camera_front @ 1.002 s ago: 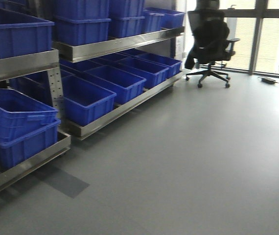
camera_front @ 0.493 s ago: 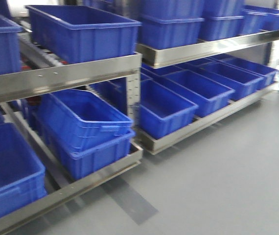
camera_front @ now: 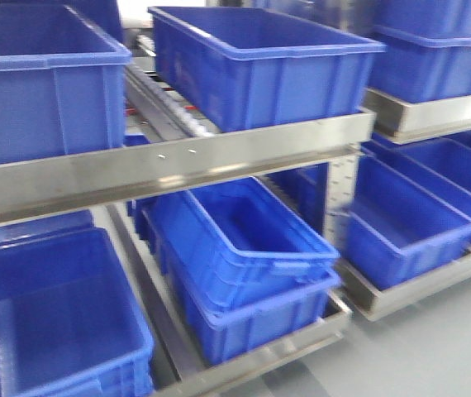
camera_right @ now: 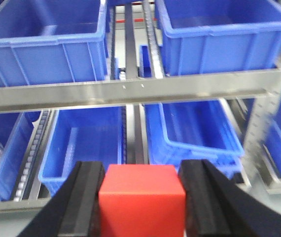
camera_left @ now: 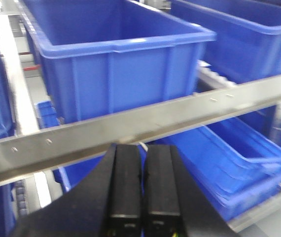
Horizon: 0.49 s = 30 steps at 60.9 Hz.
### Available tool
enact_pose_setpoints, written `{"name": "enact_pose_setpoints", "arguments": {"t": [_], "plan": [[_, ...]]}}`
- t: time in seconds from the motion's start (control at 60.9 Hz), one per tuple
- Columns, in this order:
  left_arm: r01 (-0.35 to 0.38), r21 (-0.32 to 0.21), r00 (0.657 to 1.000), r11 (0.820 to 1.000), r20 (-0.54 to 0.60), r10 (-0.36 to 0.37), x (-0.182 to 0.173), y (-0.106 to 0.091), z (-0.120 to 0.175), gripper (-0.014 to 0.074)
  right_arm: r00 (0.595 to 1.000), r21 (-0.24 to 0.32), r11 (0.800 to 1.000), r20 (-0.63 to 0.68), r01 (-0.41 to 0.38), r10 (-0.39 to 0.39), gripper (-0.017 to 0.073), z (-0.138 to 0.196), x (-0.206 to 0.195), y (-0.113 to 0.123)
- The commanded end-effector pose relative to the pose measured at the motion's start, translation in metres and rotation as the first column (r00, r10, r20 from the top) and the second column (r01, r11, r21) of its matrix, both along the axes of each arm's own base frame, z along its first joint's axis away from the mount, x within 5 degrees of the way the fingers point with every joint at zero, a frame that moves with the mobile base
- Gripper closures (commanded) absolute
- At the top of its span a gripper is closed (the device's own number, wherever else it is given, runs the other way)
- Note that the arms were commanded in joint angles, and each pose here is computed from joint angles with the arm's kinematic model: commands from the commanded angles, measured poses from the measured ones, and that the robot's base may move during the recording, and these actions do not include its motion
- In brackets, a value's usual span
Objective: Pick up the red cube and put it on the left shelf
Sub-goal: 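Align the base in front of the blue crate on the shelf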
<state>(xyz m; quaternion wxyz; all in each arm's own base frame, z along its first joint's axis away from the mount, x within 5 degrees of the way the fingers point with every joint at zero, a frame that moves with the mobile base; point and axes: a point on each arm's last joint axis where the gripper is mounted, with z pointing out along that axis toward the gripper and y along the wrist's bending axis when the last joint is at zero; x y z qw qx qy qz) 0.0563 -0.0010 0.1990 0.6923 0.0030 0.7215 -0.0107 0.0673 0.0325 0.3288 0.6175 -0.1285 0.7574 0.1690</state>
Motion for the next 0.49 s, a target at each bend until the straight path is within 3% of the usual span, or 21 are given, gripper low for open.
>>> {"name": "enact_pose_setpoints", "arguments": {"t": [0.0, 0.476], "plan": [[0.003, -0.007, 0.997, 1.000, 0.079, -0.002, -0.0003, -0.0002, 0.0009, 0.0492, 0.995, 0.037, 0.999, 0.098, 0.011, -0.015, 0.0386, 0.0158, 0.0007, -0.0010], [0.003, -0.007, 0.997, 1.000, 0.079, -0.002, -0.0003, -0.0002, 0.0009, 0.0492, 0.995, 0.037, 0.999, 0.098, 0.011, -0.015, 0.0386, 0.0158, 0.0007, -0.0010]]}}
